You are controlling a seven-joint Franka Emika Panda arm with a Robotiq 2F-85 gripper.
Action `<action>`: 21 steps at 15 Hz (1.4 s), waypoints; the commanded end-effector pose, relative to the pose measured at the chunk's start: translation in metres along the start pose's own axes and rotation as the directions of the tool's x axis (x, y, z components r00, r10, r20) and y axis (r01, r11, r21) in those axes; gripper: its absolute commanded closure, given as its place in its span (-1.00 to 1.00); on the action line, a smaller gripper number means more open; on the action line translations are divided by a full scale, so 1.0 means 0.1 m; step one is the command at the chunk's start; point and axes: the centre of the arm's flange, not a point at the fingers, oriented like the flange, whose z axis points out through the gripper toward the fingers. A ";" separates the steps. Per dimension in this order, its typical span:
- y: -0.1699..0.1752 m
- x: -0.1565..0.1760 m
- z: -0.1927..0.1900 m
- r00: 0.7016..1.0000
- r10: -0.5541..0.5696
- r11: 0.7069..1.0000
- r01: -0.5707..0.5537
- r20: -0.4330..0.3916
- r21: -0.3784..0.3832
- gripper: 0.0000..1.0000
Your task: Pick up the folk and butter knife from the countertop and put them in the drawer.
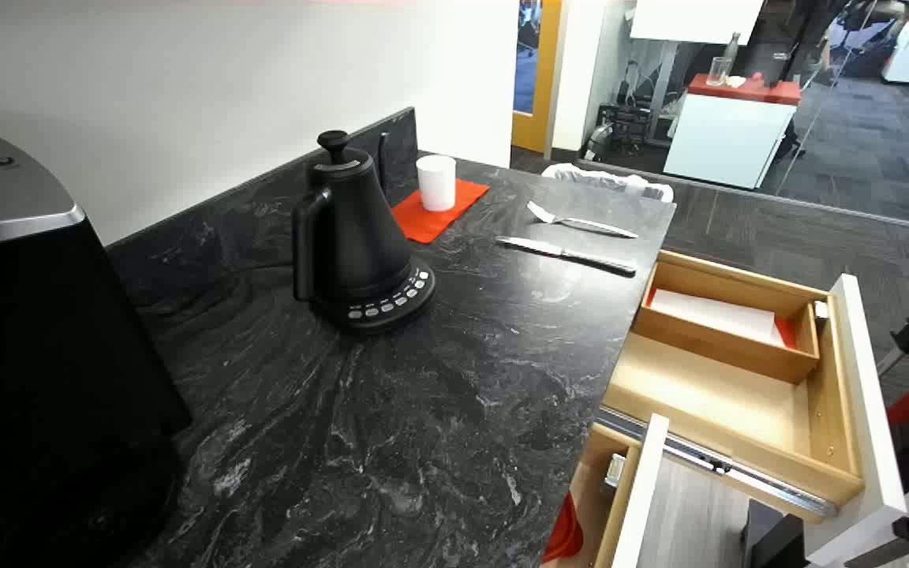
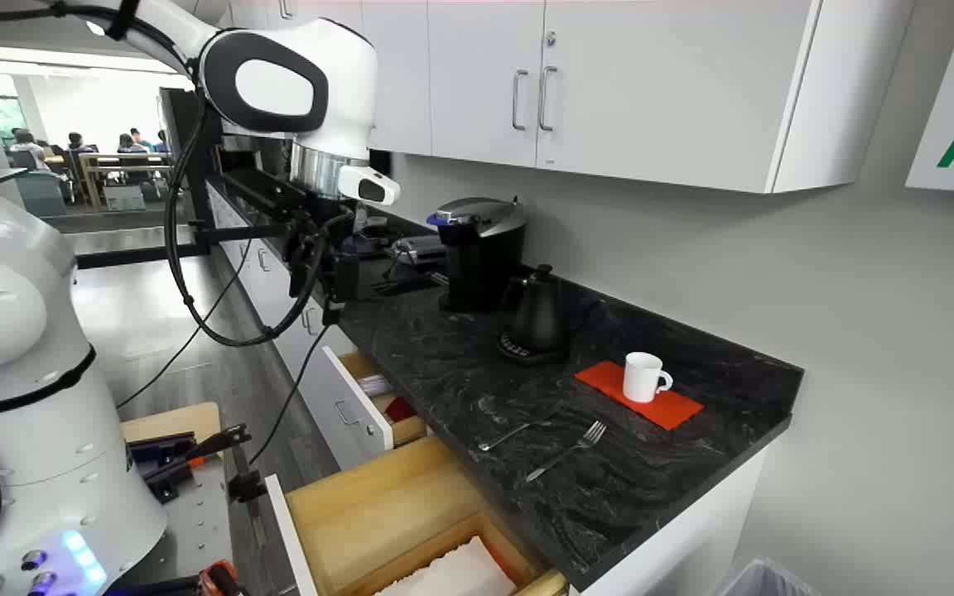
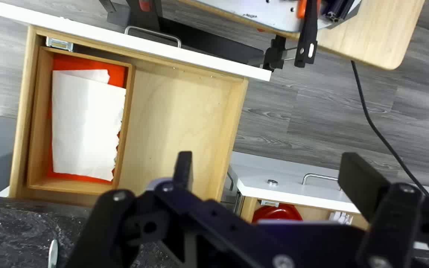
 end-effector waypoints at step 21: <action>0.14 0.51 0.16 0.996 -0.067 0.998 0.067 0.057 0.007 -1.00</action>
